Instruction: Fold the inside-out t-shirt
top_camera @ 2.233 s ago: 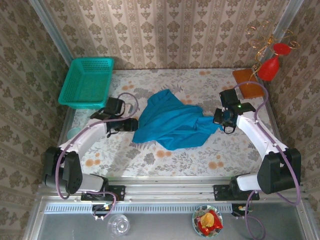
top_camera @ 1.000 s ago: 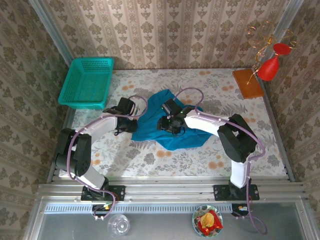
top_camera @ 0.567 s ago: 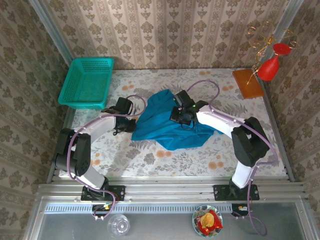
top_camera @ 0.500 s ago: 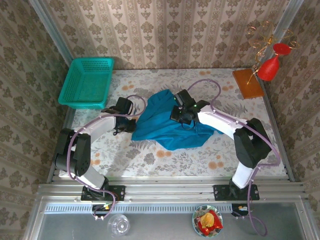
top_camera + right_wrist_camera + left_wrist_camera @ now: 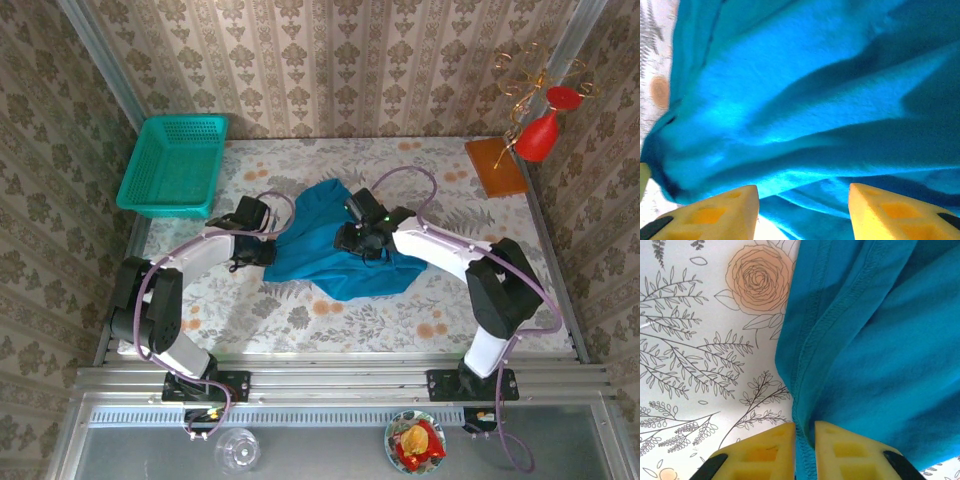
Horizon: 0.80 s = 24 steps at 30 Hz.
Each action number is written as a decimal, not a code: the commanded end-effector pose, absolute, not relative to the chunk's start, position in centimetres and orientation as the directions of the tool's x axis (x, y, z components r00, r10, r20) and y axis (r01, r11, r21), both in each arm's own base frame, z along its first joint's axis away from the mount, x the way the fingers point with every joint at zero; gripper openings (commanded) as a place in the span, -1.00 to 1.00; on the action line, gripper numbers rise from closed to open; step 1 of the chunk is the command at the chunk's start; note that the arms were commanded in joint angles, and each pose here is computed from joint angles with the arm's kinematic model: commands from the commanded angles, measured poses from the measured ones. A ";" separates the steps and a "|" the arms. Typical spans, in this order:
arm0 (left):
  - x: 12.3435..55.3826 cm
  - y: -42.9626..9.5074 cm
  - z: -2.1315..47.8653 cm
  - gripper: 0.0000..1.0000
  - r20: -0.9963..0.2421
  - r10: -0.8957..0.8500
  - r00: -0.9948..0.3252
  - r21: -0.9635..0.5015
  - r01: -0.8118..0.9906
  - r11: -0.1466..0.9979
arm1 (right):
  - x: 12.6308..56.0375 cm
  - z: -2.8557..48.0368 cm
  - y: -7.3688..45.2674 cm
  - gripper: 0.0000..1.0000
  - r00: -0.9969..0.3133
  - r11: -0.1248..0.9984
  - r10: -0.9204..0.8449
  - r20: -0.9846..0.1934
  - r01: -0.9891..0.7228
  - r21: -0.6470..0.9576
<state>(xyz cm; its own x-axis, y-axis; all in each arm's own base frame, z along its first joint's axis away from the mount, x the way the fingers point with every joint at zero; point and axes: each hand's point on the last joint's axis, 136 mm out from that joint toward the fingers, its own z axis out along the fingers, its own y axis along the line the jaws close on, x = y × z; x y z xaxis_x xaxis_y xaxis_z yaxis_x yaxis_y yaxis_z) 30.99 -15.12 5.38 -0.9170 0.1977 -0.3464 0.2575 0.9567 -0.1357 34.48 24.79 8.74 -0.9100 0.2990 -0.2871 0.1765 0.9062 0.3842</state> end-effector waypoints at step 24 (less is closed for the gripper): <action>34.0 -16.8 22.3 -1.00 -0.674 -0.033 -0.738 -0.480 0.403 0.779 | 37.9 23.6 15.9 -1.00 -0.715 0.882 0.416 -0.562 0.168 0.440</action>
<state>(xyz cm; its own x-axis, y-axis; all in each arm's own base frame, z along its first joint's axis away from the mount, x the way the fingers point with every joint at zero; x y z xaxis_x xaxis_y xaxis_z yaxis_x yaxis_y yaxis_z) 33.94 -15.67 18.40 -0.7811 0.0087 -0.6243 0.3335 0.8512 -0.4053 38.76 18.26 18.02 -0.7801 0.4280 -0.4564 0.1984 0.8610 0.4683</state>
